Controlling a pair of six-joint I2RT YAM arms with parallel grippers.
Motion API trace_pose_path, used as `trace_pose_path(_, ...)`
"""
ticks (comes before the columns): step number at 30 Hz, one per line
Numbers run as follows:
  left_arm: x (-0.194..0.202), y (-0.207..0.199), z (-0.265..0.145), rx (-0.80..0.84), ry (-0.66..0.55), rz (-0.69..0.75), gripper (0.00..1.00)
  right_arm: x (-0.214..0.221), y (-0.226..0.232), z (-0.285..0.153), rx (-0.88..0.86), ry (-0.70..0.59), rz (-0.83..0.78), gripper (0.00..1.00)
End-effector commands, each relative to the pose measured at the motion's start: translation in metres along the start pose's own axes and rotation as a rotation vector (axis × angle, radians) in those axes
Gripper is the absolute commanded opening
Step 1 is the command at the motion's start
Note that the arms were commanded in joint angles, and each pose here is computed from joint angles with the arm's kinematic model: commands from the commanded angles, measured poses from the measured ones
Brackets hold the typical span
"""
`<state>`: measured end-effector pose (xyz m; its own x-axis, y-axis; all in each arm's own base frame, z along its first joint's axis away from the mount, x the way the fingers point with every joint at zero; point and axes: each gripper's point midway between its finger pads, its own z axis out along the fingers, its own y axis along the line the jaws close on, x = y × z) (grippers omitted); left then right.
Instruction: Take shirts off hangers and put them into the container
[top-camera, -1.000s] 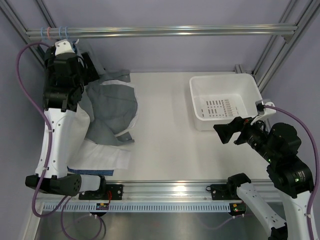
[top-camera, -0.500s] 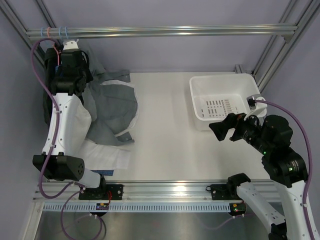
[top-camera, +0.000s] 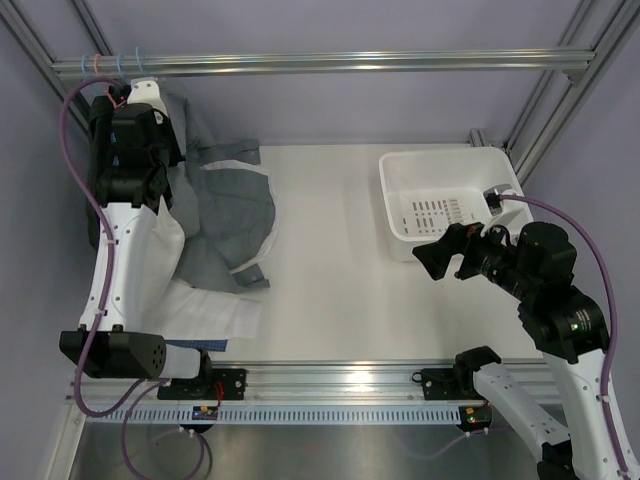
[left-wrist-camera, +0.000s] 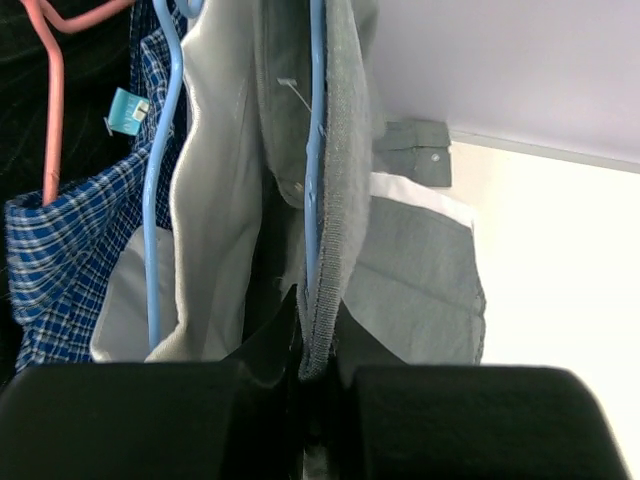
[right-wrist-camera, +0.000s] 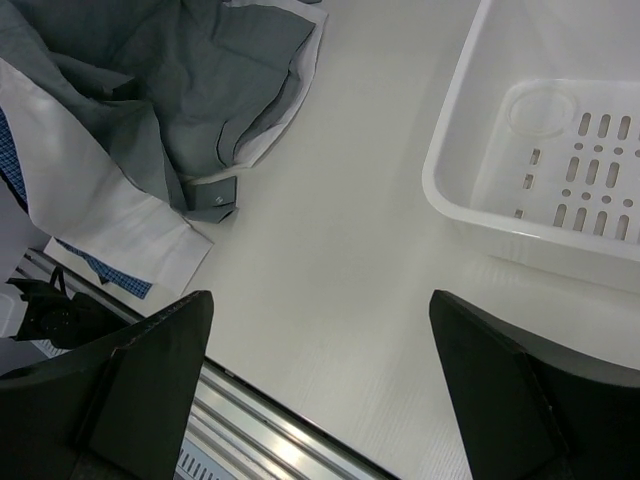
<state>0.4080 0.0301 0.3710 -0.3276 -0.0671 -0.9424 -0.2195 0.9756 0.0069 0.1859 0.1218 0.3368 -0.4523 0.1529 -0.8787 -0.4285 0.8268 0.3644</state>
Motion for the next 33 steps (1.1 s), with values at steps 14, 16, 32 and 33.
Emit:
trace_pose_path(14,-0.040,-0.036,-0.106,0.336,-0.241,-0.024,0.00,-0.011,0.009,-0.004,-0.044,-0.036,-0.069,0.99)
trace_pose_path(16,-0.036,-0.035,-0.115,0.350,-0.249,-0.007,0.00,-0.013,0.011,-0.003,-0.055,-0.033,-0.080,0.99)
trace_pose_path(32,0.064,-0.111,-0.235,0.971,-0.046,0.203,0.00,-0.041,0.047,-0.004,-0.222,-0.019,-0.113,0.99)
trace_pose_path(33,0.058,-0.114,-0.249,1.017,-0.065,0.208,0.00,-0.044,0.048,-0.002,-0.223,-0.018,-0.107,0.99)
